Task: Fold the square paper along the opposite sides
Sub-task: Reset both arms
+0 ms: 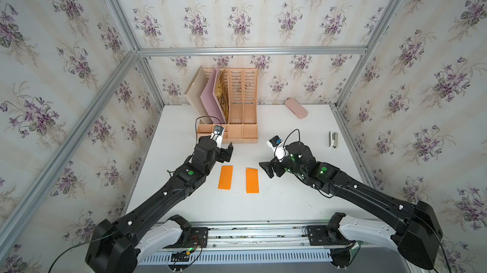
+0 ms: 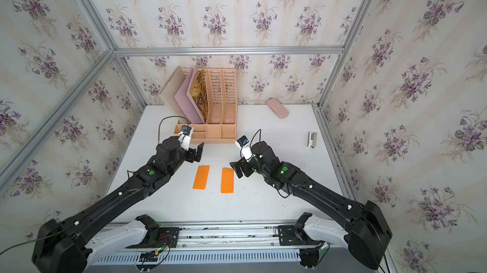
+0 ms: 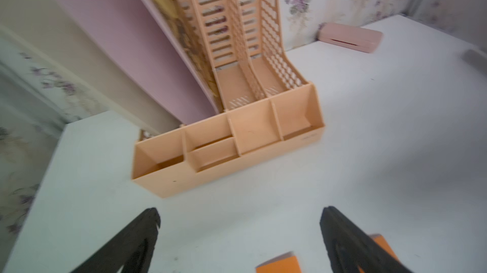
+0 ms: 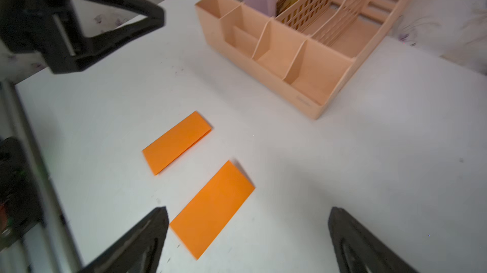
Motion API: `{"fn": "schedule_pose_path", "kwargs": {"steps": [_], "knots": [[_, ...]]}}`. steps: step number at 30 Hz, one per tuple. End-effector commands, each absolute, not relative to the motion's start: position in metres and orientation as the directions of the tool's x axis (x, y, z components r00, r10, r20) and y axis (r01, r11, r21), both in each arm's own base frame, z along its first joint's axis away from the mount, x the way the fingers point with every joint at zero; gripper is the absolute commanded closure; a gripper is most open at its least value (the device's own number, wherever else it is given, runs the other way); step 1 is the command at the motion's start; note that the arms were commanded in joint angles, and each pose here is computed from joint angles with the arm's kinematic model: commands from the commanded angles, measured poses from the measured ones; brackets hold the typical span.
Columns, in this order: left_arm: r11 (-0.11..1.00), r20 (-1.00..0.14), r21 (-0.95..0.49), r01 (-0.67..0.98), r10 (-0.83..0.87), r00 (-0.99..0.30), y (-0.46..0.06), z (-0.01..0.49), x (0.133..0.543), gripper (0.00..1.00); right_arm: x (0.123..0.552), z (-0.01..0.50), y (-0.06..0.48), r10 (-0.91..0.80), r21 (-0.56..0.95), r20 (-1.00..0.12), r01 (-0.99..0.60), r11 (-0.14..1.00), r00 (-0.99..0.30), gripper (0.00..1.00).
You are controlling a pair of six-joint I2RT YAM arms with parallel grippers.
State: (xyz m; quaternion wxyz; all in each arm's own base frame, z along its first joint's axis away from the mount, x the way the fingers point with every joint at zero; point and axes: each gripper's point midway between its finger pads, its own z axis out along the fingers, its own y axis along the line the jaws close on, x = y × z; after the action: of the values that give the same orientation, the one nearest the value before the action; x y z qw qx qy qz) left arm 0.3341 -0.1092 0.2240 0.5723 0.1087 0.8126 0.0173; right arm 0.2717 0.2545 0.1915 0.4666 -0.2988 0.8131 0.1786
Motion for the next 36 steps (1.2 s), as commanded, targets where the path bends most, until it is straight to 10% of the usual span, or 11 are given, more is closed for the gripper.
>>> {"fn": "schedule_pose_path", "kwargs": {"steps": [1, 11, 29, 36], "knots": [[0.982, -0.967, 0.159, -0.099, 0.134, -0.218, -0.049, 0.241, 0.335, 0.01, 0.321, 0.223, 0.215, -0.220, -0.121, -0.956, -0.418, 0.901, -0.197, 0.00], [0.960, -0.959, 0.174, -0.220, 0.115, -0.258, 0.011, 0.177, 0.342, 0.06, 0.338, 0.186, 0.069, -0.051, -0.049, -0.998, -0.055, 0.997, -0.040, 0.00], [0.959, -0.943, 0.249, -0.135, 0.208, -0.262, 0.004, 0.106, 0.383, 0.01, 0.343, 0.146, 0.006, 0.029, 0.031, -0.999, 0.046, 0.998, 0.038, 0.00], [0.961, -0.931, 0.211, -0.179, 0.141, -0.337, 0.021, 0.098, 0.393, 0.01, 0.375, 0.122, 0.012, 0.052, 0.058, -0.990, -0.040, 0.998, -0.132, 0.00]]}}
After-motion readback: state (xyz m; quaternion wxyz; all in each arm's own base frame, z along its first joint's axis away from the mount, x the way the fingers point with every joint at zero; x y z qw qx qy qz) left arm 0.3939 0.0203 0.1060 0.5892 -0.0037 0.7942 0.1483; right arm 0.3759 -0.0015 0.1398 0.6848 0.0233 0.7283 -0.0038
